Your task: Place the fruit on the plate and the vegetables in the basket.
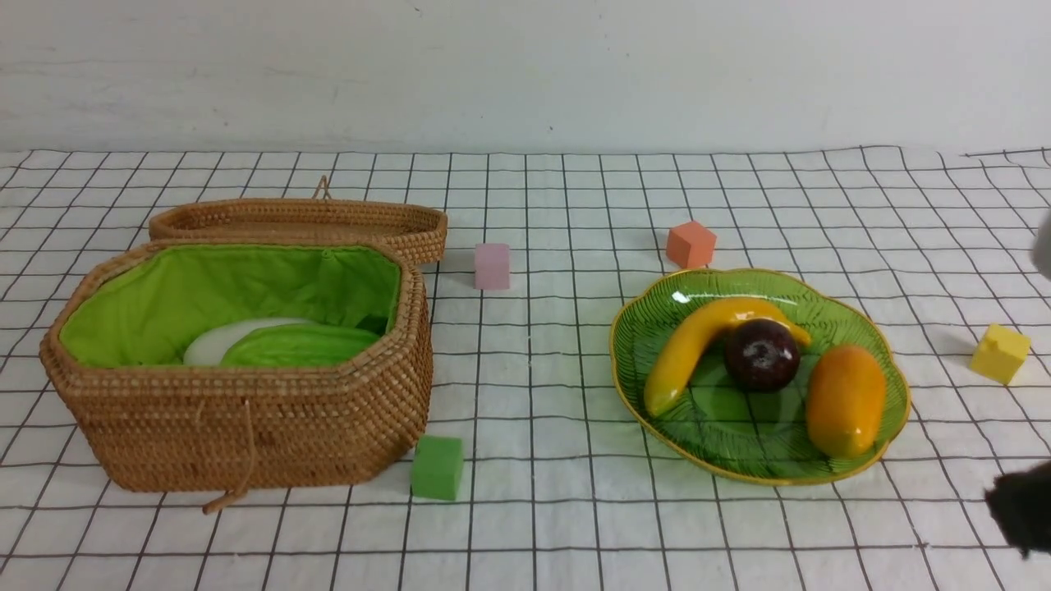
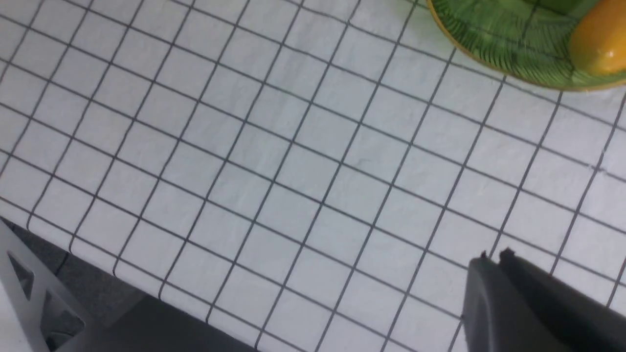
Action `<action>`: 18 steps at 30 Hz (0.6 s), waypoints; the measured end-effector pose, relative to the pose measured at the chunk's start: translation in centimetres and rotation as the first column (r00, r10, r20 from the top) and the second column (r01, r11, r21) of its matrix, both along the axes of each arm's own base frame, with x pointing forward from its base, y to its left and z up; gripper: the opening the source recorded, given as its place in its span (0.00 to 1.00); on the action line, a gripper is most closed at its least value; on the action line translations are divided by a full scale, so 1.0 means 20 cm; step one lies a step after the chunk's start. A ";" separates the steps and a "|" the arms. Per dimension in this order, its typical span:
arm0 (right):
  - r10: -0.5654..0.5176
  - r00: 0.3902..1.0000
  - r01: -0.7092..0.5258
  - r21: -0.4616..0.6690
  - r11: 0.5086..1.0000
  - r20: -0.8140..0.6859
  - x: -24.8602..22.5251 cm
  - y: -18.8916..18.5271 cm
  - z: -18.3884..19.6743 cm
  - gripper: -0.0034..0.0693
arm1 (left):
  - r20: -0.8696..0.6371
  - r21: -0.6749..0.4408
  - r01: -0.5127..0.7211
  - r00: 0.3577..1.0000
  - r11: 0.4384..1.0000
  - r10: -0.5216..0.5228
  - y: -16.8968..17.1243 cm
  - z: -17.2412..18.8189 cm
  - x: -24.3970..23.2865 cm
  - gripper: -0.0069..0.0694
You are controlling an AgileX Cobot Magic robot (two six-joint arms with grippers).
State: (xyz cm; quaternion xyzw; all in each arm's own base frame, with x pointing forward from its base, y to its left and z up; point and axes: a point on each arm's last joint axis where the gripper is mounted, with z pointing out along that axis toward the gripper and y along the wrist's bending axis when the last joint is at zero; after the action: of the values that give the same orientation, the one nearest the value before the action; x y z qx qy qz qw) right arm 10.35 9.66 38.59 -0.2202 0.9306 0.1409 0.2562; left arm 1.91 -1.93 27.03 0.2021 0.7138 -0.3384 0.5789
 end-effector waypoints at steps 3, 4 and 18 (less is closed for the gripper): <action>-0.001 1.000 0.000 0.012 1.000 0.012 -0.05 -0.05 -0.02 0.11 | 0.001 -0.001 0.000 1.000 1.000 0.000 0.00 0.00 0.00 0.09; -0.001 1.000 0.000 0.018 1.000 0.018 -0.06 -0.06 -0.02 0.11 | 0.000 -0.002 0.000 1.000 1.000 0.000 0.00 0.00 0.00 0.09; -0.067 0.952 0.110 -0.127 0.986 0.300 -0.14 -0.34 0.03 0.13 | 0.000 -0.003 0.001 1.000 1.000 -0.001 0.00 0.00 0.00 0.10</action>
State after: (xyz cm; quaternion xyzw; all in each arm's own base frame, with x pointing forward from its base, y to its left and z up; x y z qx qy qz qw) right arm 7.57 2.89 39.17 -0.2144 0.8987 0.0284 0.3815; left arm 1.90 -1.94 27.05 0.2015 0.7133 -0.3399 0.5789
